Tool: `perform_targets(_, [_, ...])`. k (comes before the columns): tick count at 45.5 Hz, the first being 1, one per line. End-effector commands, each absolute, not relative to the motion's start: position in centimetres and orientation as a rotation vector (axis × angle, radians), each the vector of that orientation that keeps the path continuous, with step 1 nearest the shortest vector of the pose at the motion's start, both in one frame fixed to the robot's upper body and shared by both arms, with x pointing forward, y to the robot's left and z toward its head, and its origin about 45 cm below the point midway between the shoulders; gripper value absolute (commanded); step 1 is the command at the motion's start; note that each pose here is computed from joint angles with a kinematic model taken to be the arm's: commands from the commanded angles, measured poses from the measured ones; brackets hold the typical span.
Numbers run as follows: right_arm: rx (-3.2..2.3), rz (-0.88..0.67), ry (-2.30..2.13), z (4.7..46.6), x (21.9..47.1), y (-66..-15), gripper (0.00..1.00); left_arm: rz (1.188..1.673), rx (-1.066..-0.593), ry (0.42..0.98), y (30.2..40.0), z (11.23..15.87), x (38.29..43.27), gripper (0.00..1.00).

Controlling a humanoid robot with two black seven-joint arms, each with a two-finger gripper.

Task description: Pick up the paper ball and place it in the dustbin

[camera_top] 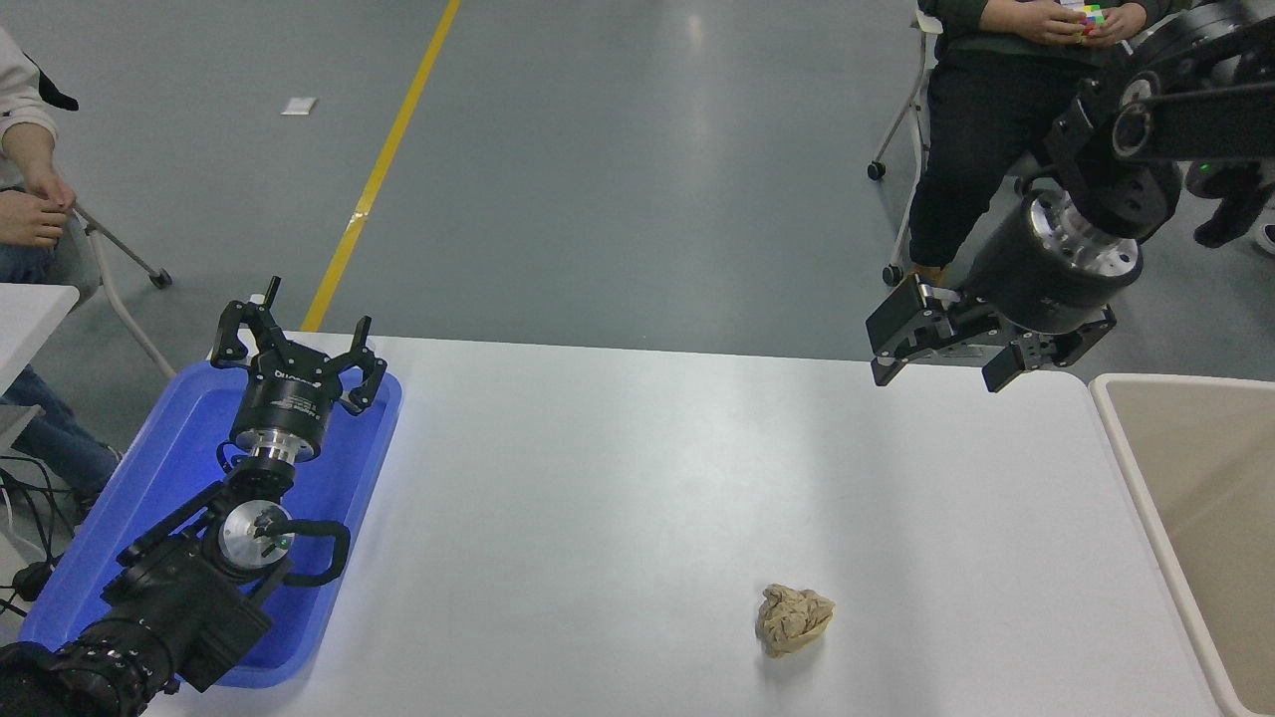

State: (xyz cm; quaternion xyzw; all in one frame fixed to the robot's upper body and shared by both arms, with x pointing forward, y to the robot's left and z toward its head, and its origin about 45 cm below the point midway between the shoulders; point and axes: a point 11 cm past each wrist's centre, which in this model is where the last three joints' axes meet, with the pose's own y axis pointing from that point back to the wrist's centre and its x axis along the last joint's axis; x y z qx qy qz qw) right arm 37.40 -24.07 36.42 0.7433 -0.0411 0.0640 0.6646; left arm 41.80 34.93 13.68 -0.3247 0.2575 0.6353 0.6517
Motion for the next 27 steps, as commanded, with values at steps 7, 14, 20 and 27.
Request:
perform_targets(7, [1.691, 0.169, -0.114, 36.1, 38.9, -23.8, 1.00, 1.442, -0.737, 0.584, 34.93, 13.68, 41.80, 1.00])
perform_targets(14, [1.683, 0.187, -0.147, 35.7, 40.4, -24.1, 1.00, 1.442, -0.737, 0.584, 34.93, 13.68, 41.80, 1.00])
perform_targets(20, [1.699, 0.188, -0.129, 34.7, 40.6, -23.4, 1.00, 1.442, -0.737, 0.584, 34.93, 13.68, 41.80, 1.00])
perform_targets(27, [1.731, 0.184, -0.114, 34.2, 40.5, -22.4, 1.00, 1.442, -0.737, 0.584, 34.93, 13.68, 41.80, 1.00])
